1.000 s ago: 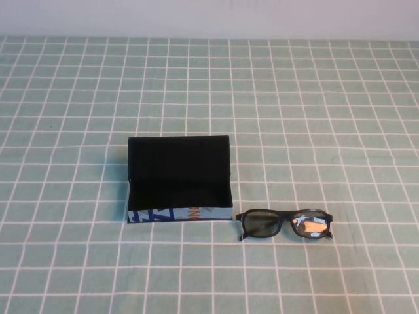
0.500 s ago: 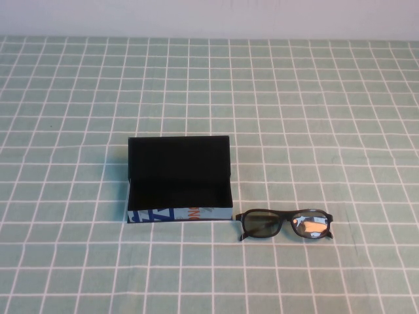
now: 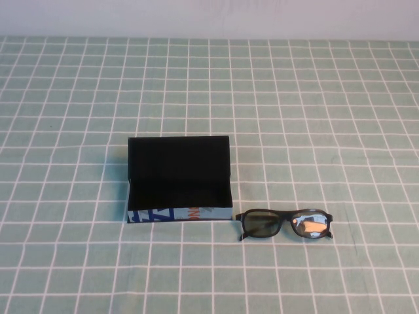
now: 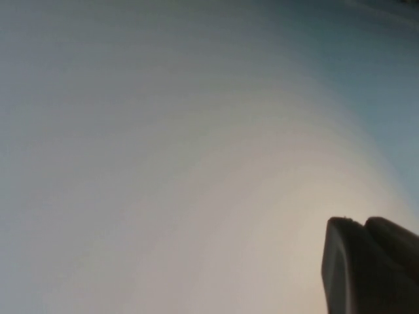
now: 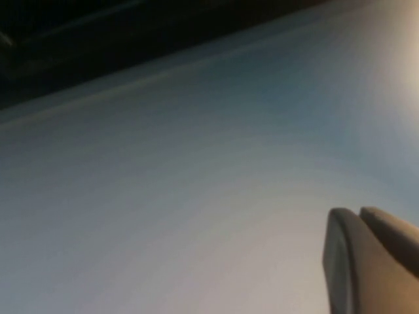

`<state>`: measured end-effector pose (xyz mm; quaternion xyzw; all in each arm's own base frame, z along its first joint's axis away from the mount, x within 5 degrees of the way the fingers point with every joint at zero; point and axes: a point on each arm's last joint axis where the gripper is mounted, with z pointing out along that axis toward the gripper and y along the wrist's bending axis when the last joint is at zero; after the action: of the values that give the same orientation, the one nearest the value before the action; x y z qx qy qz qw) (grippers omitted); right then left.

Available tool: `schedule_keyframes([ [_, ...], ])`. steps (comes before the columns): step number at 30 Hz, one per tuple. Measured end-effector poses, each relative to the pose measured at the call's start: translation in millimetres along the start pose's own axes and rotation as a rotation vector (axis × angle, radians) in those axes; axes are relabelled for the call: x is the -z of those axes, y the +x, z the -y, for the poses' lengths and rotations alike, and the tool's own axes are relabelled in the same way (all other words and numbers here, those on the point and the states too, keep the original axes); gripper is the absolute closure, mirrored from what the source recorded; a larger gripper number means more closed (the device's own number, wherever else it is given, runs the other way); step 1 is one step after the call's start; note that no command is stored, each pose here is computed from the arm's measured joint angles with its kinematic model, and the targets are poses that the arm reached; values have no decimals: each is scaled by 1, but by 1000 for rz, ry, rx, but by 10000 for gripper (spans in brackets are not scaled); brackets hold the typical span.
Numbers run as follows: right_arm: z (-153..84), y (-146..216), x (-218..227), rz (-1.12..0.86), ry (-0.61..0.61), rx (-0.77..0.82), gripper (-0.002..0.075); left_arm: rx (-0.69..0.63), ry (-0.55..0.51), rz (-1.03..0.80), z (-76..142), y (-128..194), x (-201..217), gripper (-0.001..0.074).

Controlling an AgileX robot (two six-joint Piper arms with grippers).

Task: Return glasses to glasses case

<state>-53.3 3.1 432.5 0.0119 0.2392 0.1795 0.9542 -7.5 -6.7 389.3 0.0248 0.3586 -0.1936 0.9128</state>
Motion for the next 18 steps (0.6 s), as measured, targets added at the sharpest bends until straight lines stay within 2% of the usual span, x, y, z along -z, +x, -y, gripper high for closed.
schedule_keyframes([
  [3,3,-1,-24,-133,64,9,737,-40,-80,-156,-4,-8,-22,734],
  [7,15,18,-52,-402,193,9,737,-50,-209,-418,-17,7,-44,734],
  [13,44,89,-66,-874,397,-1,737,-52,-389,-848,-38,59,-50,734],
  [16,53,118,-67,-983,438,-28,737,-57,-432,-963,-44,74,-50,734],
  [18,56,136,-70,-1018,462,-109,737,-58,-447,-1013,-47,83,-52,734],
])
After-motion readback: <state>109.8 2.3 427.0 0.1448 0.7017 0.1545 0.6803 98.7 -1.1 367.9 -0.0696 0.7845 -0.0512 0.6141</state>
